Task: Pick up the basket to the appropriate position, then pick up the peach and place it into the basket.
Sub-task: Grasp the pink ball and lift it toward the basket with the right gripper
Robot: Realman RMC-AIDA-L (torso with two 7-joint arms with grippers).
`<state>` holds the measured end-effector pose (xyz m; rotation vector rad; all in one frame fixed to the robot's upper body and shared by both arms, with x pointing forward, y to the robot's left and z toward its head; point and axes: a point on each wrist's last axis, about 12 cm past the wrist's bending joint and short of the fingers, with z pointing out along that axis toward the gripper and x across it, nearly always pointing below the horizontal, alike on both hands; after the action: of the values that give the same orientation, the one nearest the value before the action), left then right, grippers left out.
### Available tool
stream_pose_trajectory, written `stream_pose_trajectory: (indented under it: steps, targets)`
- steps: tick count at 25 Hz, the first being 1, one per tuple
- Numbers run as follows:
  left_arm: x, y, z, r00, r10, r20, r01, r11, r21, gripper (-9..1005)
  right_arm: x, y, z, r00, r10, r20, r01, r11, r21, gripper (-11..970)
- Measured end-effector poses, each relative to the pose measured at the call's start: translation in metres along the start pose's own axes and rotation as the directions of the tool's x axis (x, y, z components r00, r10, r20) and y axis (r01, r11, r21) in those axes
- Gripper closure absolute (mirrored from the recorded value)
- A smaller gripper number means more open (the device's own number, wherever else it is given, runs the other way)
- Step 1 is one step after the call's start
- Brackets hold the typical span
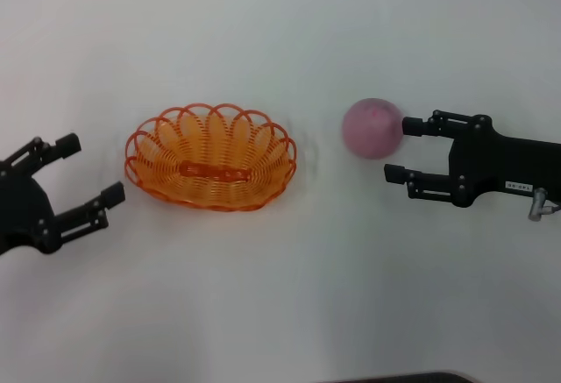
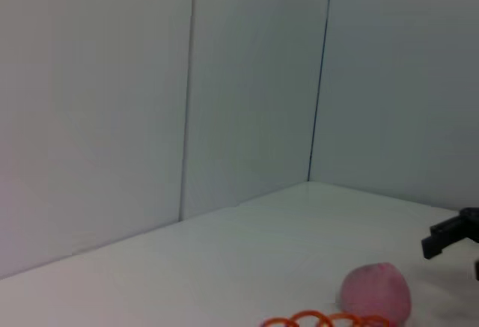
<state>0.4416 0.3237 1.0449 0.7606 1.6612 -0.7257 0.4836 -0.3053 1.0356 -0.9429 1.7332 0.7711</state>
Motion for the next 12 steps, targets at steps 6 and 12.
stream_pose_trajectory:
  steps: [6,12]
  targets:
    - [0.01,-0.01,-0.012,0.998,0.02,-0.06,-0.018,0.999,0.037,114,0.0,0.0,-0.003,1.0,0.004,0.017,-0.005,1.0,0.013,185]
    - [0.017,-0.012,-0.015,0.99,0.006,-0.141,0.004,0.997,0.072,116,0.001,0.002,-0.004,1.0,0.008,0.019,-0.009,1.0,0.01,184]
